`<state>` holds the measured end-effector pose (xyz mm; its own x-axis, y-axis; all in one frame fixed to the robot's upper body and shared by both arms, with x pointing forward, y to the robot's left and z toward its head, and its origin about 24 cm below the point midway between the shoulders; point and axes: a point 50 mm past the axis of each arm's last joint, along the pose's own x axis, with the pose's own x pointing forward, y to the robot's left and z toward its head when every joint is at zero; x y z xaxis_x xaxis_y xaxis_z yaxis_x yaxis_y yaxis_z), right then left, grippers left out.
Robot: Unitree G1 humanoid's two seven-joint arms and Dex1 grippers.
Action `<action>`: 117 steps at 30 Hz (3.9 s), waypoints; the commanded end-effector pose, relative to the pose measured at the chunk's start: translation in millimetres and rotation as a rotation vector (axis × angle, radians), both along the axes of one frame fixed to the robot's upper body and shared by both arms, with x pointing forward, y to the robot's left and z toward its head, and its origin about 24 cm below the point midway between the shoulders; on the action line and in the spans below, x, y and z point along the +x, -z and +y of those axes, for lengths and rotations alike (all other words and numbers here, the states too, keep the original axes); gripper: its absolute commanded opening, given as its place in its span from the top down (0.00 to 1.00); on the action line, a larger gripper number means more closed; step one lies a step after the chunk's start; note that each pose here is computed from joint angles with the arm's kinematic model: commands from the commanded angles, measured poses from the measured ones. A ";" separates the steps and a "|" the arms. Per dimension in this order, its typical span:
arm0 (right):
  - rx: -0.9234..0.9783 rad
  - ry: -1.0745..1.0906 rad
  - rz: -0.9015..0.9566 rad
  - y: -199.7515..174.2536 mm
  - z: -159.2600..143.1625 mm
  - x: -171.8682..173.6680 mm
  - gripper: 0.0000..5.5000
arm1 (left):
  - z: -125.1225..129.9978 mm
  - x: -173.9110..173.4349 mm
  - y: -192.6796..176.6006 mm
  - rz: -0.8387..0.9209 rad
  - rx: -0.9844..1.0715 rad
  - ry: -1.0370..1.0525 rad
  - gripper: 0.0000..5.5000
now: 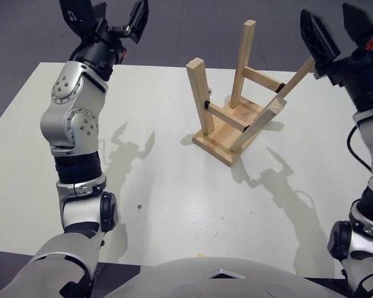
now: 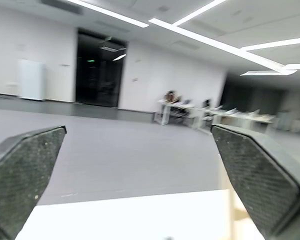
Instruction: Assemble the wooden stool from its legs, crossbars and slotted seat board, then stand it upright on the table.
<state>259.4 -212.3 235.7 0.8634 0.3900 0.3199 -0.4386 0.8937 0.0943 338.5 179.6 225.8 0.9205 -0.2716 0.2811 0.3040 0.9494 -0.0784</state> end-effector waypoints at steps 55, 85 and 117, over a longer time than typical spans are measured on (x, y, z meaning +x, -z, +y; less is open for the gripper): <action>-0.296 0.729 0.472 113.0 -58.0 15.9 0.02 | -55.7 14.3 60.5 0.129 0.261 0.092 0.02; -0.207 0.200 0.425 108.1 81.7 21.9 0.02 | -121.8 -6.3 56.2 0.021 0.375 0.451 0.02; -0.363 -0.265 0.625 144.6 36.0 -20.3 0.02 | 79.8 -64.9 62.7 0.323 0.415 0.228 0.02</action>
<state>237.5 -163.2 92.5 0.7068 0.5971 -0.3795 -0.5950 0.7918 0.1378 277.1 249.0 172.2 0.8584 -0.4992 -0.1181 0.5123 0.8462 0.1467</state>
